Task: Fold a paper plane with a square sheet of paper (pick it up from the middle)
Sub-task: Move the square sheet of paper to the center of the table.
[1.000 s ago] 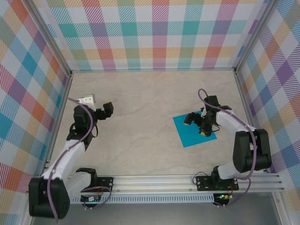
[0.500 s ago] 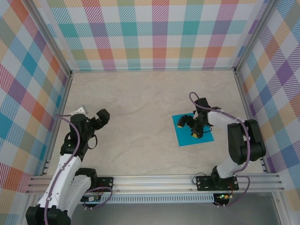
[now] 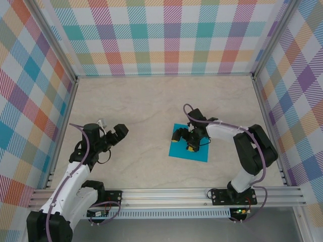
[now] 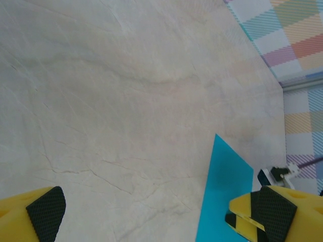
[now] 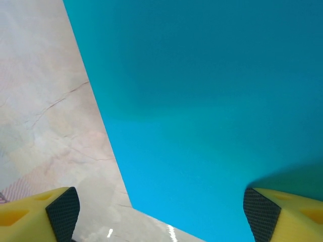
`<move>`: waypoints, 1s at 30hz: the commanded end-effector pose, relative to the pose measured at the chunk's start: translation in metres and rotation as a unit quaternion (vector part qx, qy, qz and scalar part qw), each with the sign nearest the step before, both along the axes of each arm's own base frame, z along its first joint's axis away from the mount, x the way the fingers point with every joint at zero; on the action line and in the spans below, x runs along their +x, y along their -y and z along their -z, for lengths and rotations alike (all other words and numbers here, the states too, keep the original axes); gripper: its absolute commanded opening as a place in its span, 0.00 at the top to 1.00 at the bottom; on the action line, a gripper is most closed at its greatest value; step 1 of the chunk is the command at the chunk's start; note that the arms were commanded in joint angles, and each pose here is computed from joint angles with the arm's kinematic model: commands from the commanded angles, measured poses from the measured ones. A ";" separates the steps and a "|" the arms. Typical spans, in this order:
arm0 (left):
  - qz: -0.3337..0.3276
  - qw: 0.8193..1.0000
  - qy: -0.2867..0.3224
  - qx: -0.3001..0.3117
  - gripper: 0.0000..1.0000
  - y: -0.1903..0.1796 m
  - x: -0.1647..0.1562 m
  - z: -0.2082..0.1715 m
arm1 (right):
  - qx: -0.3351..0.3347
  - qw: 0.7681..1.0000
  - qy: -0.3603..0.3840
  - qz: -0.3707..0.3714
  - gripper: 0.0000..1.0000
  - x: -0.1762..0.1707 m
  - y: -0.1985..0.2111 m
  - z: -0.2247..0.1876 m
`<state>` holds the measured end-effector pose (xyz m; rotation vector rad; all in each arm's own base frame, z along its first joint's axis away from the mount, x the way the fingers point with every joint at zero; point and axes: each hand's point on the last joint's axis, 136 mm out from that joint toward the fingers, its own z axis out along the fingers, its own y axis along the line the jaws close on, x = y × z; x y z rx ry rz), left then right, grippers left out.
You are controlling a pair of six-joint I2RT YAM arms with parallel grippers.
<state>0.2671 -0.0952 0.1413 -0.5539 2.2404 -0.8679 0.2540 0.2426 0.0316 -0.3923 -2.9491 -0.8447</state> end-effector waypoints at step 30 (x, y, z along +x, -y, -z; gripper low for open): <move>0.038 0.994 -0.015 0.103 0.00 0.015 -0.009 0.025 | -0.137 0.980 0.093 -0.112 0.09 0.091 -0.100 -0.007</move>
